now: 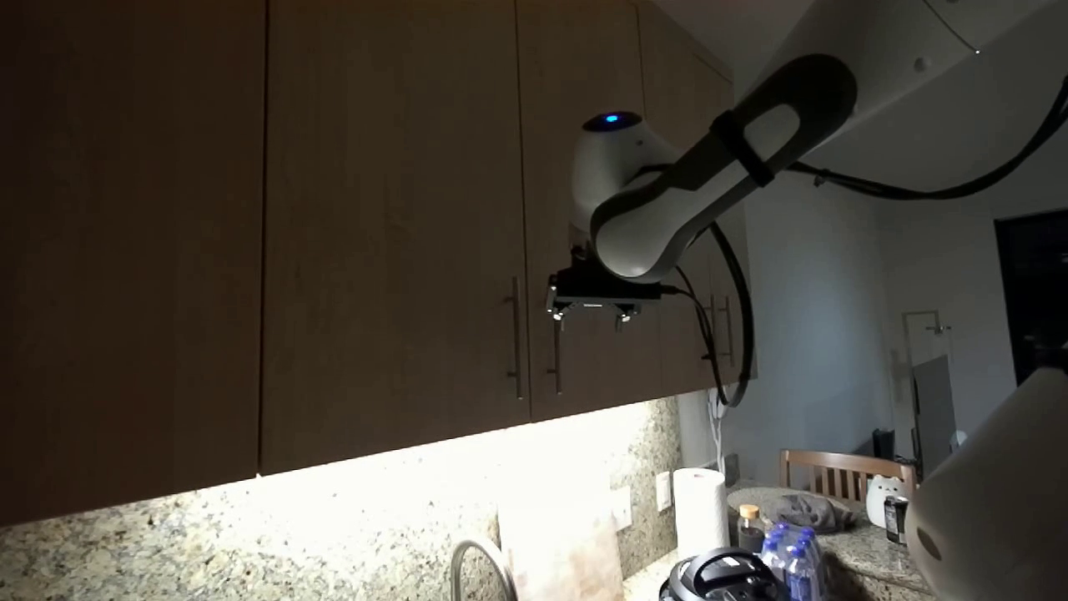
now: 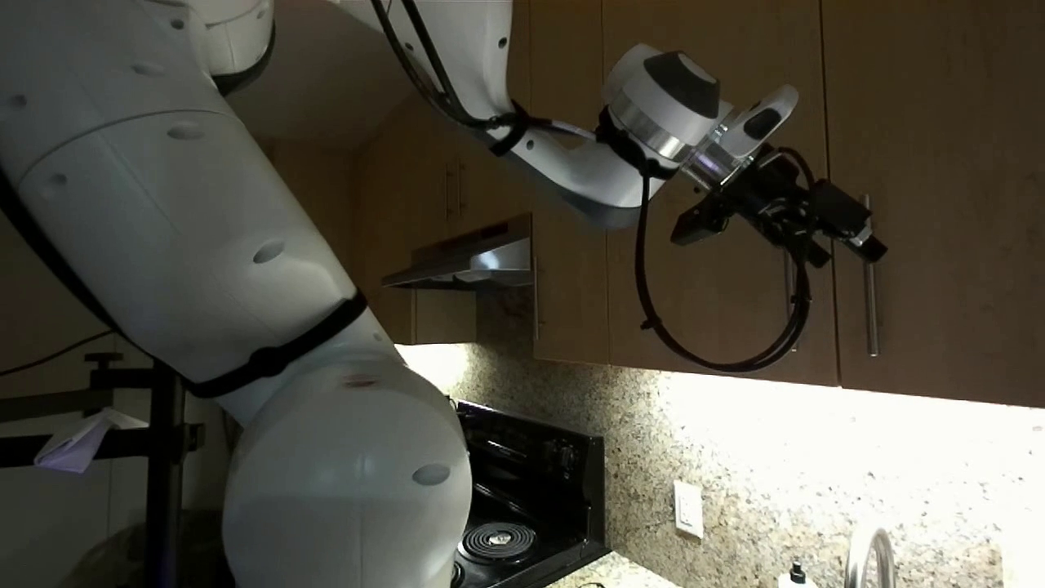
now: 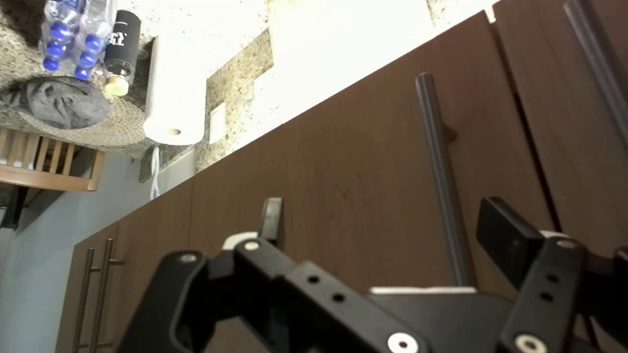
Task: Open the top right cabinet door
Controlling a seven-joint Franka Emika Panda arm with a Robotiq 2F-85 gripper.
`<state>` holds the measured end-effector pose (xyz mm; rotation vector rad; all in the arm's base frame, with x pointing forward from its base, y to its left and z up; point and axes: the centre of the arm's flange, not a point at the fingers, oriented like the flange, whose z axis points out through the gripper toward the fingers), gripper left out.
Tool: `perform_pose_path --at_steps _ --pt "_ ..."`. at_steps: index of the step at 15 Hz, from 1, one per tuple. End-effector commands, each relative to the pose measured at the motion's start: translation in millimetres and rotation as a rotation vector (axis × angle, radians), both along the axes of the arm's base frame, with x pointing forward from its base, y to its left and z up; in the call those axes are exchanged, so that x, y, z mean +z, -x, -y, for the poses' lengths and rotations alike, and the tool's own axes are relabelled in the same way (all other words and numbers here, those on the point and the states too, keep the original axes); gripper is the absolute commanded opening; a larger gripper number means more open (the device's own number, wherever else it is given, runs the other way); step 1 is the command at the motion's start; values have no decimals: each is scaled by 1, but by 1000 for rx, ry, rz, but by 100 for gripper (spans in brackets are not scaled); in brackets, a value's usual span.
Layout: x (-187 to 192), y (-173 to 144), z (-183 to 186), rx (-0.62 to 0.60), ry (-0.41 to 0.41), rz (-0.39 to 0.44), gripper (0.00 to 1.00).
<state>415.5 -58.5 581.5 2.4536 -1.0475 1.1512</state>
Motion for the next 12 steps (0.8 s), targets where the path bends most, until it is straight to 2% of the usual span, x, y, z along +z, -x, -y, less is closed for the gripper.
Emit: perform_pose_path --at_steps 1,7,12 --pt "6 -17 -14 65 59 5 100" --pt "18 -47 -14 111 140 44 100" --pt "10 -69 7 100 175 4 100"
